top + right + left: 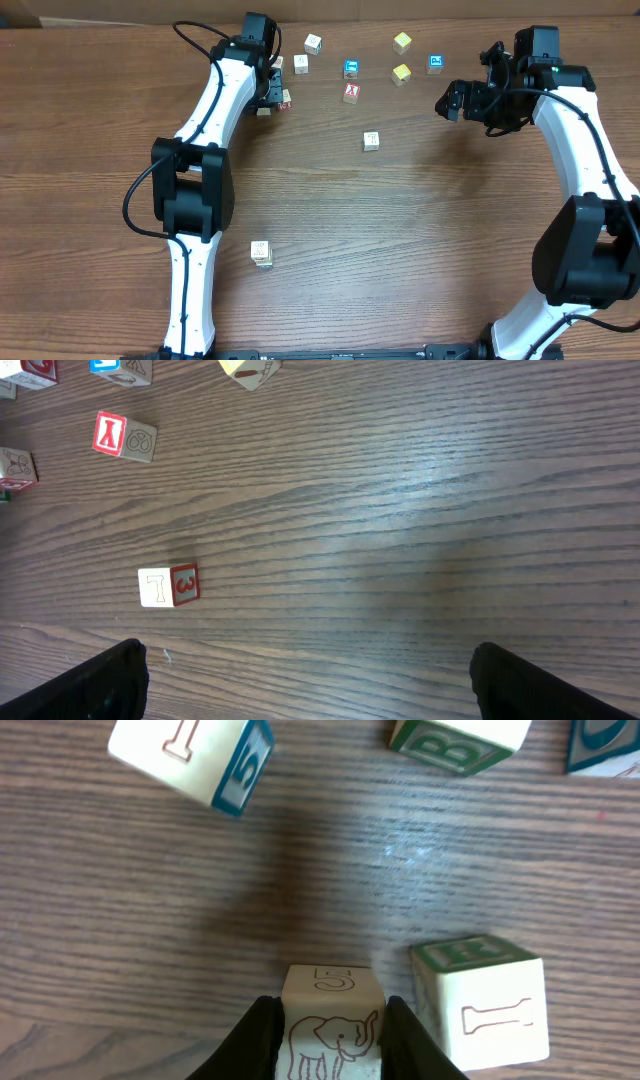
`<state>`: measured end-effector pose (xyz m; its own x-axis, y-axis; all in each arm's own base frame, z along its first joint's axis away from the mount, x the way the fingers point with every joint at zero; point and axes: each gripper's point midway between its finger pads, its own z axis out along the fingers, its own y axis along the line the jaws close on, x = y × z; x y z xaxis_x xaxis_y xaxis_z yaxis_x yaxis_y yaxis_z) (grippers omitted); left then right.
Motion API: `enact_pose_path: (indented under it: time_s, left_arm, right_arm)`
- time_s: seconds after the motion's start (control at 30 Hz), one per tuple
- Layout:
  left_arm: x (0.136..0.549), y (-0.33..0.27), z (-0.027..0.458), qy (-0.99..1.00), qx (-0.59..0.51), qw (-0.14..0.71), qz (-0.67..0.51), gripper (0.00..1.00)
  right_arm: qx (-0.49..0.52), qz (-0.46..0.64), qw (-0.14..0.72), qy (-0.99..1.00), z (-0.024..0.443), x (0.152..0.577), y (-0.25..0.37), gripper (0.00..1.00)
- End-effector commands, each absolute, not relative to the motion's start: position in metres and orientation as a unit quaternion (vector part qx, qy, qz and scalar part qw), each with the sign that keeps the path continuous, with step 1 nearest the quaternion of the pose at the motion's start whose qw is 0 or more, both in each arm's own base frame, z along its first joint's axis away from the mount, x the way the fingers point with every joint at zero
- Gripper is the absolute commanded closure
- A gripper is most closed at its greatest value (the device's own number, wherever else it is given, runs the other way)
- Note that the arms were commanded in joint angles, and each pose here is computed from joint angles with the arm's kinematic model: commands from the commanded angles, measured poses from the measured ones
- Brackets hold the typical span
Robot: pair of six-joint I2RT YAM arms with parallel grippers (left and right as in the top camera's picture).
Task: Form a tower
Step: 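Reach the left gripper to the back-left blocks and grasp the elephant block, then lift the elephant block with the left gripper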
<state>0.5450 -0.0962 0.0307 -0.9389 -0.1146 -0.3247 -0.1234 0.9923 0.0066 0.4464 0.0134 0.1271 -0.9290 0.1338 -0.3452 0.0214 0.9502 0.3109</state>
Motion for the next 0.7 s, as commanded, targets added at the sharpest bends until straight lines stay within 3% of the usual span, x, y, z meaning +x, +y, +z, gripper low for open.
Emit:
enact_pose_path:
  time_s: [0.0,0.17,0.37,0.67]
  left_arm:
    - [0.537,-0.094,0.013,0.988,-0.055,0.139,0.034,0.75]
    - [0.533,-0.093,0.012,0.989,-0.054,0.133,0.035,0.79]
    - [0.525,-0.091,0.010,0.991,-0.053,0.114,0.040,0.51]
    - [0.525,-0.091,0.010,0.992,-0.044,0.115,0.041,0.62]
  right_arm:
    - [0.037,0.152,0.210,0.965,0.146,0.452,0.013,0.00]
    - [0.037,0.152,0.210,0.965,0.146,0.452,0.013,0.00]
    - [0.037,0.152,0.210,0.965,0.146,0.452,0.013,0.00]
    - [0.037,0.152,0.210,0.965,0.146,0.452,0.013,0.00]
